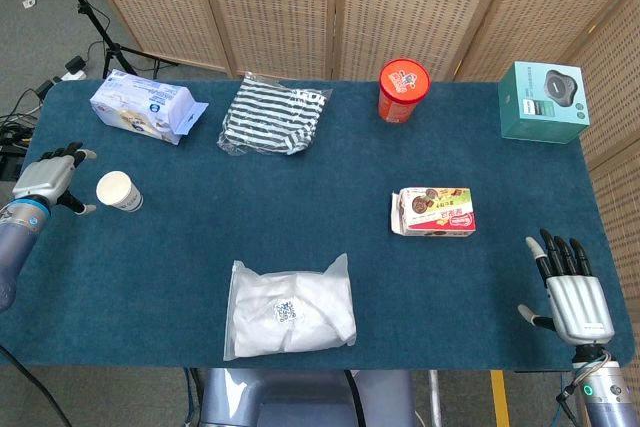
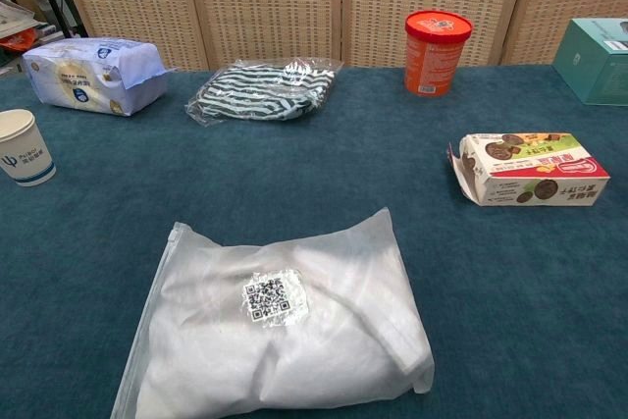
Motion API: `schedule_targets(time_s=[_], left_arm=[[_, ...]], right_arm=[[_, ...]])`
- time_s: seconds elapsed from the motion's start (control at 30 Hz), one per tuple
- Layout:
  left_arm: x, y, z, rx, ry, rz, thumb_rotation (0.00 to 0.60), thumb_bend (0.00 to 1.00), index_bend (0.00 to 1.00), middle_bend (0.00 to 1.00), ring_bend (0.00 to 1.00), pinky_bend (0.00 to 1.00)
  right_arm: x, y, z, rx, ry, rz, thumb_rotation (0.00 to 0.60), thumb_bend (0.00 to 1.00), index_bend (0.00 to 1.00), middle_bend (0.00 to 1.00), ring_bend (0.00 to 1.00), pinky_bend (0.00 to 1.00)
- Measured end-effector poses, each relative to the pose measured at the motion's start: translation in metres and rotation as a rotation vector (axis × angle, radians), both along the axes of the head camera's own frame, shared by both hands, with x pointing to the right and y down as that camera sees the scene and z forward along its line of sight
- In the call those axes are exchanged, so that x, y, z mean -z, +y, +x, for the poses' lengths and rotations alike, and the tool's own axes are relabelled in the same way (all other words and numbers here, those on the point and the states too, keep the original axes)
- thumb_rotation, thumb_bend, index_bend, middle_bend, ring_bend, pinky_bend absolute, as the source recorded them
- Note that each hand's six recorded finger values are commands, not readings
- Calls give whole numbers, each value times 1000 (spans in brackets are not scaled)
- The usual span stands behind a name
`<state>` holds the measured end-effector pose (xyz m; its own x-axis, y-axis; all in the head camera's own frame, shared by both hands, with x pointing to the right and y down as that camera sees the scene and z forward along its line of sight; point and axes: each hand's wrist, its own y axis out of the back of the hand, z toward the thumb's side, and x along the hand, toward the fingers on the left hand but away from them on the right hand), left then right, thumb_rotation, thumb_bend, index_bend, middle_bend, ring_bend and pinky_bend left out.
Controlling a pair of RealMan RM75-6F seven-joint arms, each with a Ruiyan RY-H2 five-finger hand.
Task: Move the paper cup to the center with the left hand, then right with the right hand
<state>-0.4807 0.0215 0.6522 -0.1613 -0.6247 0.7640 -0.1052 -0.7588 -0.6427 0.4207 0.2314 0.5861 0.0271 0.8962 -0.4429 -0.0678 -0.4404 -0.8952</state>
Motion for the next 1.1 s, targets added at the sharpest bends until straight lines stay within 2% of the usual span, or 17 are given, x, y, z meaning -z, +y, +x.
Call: schedule_targets(time_s=[0.5, 0.77, 1.1], left_arm=[[-18, 5, 8, -25, -2, -31, 600, 186, 200, 0, 0, 0], [-23, 6, 11, -12, 5, -30, 600, 187, 202, 0, 0, 0], [-30, 10, 18, -44, -9, -36, 600, 190, 216, 0, 0, 0]], right_arm=[[-1, 0, -1, 0, -2, -1, 600, 131, 0, 0, 0, 0], [-1, 0, -2, 5, -2, -2, 600, 131, 0, 0, 0, 0], [2, 1, -5, 16, -7, 6, 600, 131, 0, 0, 0, 0]])
